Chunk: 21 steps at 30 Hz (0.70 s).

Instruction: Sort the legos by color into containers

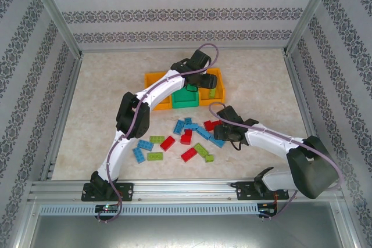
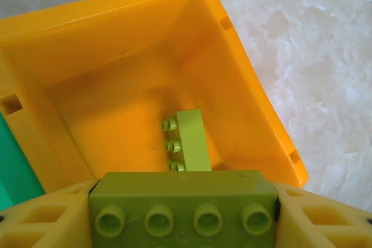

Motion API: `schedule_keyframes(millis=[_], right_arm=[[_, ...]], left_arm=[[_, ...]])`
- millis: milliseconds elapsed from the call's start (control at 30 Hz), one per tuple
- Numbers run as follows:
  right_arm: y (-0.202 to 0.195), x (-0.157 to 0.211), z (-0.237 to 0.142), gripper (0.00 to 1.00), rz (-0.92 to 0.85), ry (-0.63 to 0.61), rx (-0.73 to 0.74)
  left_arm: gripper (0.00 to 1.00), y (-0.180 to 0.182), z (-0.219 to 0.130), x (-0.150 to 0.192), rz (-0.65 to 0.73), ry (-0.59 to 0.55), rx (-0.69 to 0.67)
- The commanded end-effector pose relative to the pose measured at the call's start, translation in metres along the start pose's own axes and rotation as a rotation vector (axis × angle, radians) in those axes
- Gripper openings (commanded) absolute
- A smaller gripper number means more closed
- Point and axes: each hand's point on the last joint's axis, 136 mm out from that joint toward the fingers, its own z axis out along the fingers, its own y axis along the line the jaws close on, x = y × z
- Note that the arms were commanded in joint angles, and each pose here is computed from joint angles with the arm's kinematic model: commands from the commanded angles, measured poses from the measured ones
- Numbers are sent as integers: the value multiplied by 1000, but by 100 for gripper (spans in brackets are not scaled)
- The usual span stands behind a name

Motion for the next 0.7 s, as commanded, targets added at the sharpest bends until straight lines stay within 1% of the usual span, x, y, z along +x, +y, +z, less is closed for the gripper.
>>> schedule_keyframes(millis=[0, 133, 200, 267, 300, 333, 367, 433, 500, 667], right_arm=[[1, -9, -3, 51, -35, -18, 42], [3, -12, 0, 51, -48, -19, 55], [3, -12, 2, 51, -52, -16, 61], [4, -12, 3, 50, -58, -15, 68], [3, -13, 3, 49, -59, -19, 72], [3, -13, 3, 49, -61, -18, 75], [3, -13, 3, 49, -62, -17, 76], [4, -13, 4, 46, -67, -17, 75], [4, -14, 3, 44, -71, -19, 77], [6, -15, 2, 40, -84, -23, 77]], left_arm=[[57, -8, -10, 5, -13, 27, 12], [66, -7, -11, 5, -23, 26, 6], [72, -7, -13, 5, -25, 25, 7], [75, -8, -15, 4, -25, 22, 8], [78, -8, -17, 3, -24, 17, 9], [84, -9, -19, 2, -25, 13, 11], [87, -9, -20, 2, -24, 9, 13], [95, -10, -23, 0, -23, 0, 15], [99, -11, -26, -2, -24, -6, 19], [100, -12, -31, -2, -29, -16, 22]])
